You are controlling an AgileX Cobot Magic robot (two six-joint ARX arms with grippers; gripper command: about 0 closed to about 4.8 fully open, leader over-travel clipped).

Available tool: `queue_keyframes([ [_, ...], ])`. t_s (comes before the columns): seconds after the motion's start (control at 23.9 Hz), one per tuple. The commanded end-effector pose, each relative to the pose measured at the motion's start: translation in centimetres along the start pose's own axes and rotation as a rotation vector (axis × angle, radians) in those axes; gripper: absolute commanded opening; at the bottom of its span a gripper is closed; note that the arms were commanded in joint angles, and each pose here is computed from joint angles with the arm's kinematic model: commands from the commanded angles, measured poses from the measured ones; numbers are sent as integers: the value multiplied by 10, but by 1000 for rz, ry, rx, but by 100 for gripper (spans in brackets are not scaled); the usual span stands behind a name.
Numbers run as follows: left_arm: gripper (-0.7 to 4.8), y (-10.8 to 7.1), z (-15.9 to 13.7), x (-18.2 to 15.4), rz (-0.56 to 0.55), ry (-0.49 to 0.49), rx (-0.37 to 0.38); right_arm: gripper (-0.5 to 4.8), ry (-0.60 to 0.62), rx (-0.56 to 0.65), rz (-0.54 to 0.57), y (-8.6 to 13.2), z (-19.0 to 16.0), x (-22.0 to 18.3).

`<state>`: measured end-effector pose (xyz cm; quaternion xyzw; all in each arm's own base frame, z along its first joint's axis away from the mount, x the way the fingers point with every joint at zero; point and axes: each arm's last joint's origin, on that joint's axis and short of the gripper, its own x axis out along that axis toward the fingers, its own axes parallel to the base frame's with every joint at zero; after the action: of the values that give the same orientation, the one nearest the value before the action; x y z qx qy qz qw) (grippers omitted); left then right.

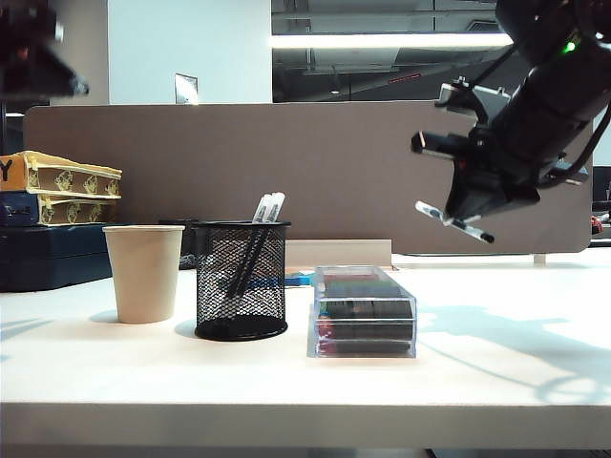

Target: Pick up one pen and put it in the pen container.

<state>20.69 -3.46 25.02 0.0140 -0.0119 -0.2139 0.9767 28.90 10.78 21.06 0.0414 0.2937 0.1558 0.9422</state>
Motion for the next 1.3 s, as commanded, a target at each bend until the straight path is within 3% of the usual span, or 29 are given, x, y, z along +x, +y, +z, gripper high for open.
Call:
queue_keyframes([
  [0.04, 84, -4, 16, 4, -81, -49, -42, -1, -60, 29, 76, 6, 16, -9],
  [0.25, 84, -8, 20, 4, -188, -53, -96, -2, -109, 68, 173, 13, 37, -17],
  [0.5, 90, -12, 23, 3, -319, -53, -198, -1, -167, 80, 429, 25, 64, -27],
  [0.63, 128, -15, 27, 4, -374, -63, -226, -2, -185, 100, 553, 30, 74, -32],
  [0.92, 134, -23, 30, 5, -439, -75, -266, -2, -174, 85, 708, 44, 76, -36],
  [0.96, 175, -25, 30, 6, -452, -68, -288, -2, -162, 73, 751, 49, 75, -37],
  [1.09, 188, -26, 31, 7, -464, -76, -310, -2, -139, 49, 819, 62, 73, -40],
  [1.3, 188, -26, 38, 7, -497, -120, -411, -2, -160, -5, 929, 82, 74, -46],
])
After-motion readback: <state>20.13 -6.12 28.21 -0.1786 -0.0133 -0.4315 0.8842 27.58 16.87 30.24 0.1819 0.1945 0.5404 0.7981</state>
